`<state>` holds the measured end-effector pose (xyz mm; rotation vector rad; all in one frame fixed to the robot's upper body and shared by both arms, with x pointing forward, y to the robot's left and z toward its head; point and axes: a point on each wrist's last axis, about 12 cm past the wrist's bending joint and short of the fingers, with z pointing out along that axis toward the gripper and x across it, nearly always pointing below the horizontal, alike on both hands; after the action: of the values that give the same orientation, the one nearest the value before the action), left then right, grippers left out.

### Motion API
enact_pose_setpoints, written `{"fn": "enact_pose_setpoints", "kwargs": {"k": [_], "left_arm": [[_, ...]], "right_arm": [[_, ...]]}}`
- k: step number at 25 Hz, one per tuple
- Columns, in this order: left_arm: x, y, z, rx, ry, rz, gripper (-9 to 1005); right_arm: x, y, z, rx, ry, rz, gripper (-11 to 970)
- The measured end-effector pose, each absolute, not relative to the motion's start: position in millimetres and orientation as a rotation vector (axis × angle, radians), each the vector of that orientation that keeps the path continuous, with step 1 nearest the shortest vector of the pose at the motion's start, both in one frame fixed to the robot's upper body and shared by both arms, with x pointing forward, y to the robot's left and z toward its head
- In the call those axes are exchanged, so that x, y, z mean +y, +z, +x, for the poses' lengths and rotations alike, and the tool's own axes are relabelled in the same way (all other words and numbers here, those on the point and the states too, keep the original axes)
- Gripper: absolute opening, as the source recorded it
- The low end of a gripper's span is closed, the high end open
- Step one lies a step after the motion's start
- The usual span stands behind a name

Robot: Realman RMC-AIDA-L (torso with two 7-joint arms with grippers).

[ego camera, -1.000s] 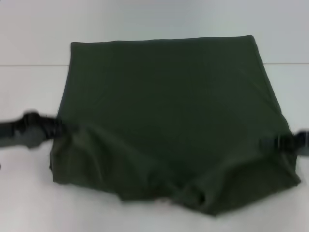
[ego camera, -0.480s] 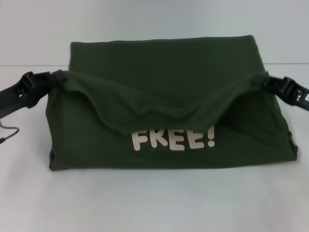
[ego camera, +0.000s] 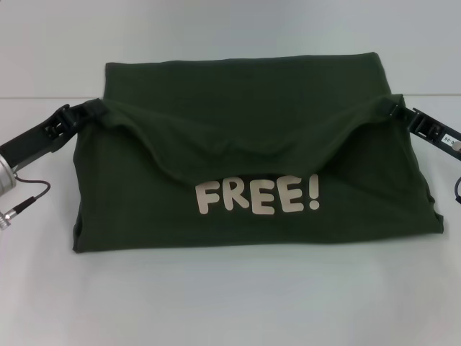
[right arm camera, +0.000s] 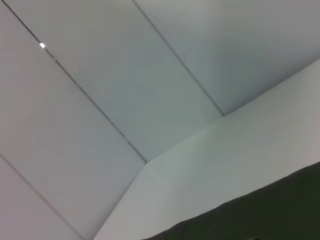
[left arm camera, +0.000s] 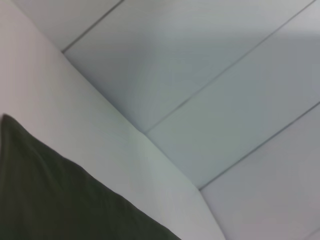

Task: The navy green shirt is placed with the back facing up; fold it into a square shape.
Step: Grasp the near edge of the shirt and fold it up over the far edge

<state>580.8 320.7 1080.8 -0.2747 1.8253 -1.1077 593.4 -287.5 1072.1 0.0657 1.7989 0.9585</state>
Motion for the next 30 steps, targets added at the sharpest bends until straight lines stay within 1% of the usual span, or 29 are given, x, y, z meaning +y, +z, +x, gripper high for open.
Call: {"fn": "enact_pose_setpoints", "kwargs": {"k": [10, 17, 20, 23, 25, 28, 30], "left_arm": [[305.7, 1072.5, 589.4, 1.846, -1.048, -0.320, 45], [295.4, 1060.8, 592.8, 1.898, -1.001, -0.372, 48], [292.1, 1058.9, 594.3, 1.905, -0.999, -0.381, 75], [291.2, 1059.3, 595.1, 1.904, -1.002, -0.385, 102], [292.2, 1059.1, 594.8, 1.902, -1.004, -0.395, 198], [297.2, 1058.1, 592.6, 1.901, -1.007, -0.419, 341], [303.5, 1058.4, 589.0, 1.902, -1.029, -0.434, 408]], "right_arm": [[-296.8, 1055.9, 592.0, 1.863, 0.844, 0.148, 56], [-294.0, 1048.1, 594.1, 1.916, 0.769, 0.118, 59], [-293.9, 1046.9, 594.7, 1.928, 0.755, 0.113, 61], [-294.3, 1046.4, 594.4, 1.930, 0.752, 0.116, 196], [-295.4, 1045.4, 593.2, 1.932, 0.753, 0.126, 286], [-300.0, 1044.0, 589.9, 1.932, 0.763, 0.155, 378], [-303.9, 1044.4, 585.9, 1.923, 0.788, 0.168, 438]]}}
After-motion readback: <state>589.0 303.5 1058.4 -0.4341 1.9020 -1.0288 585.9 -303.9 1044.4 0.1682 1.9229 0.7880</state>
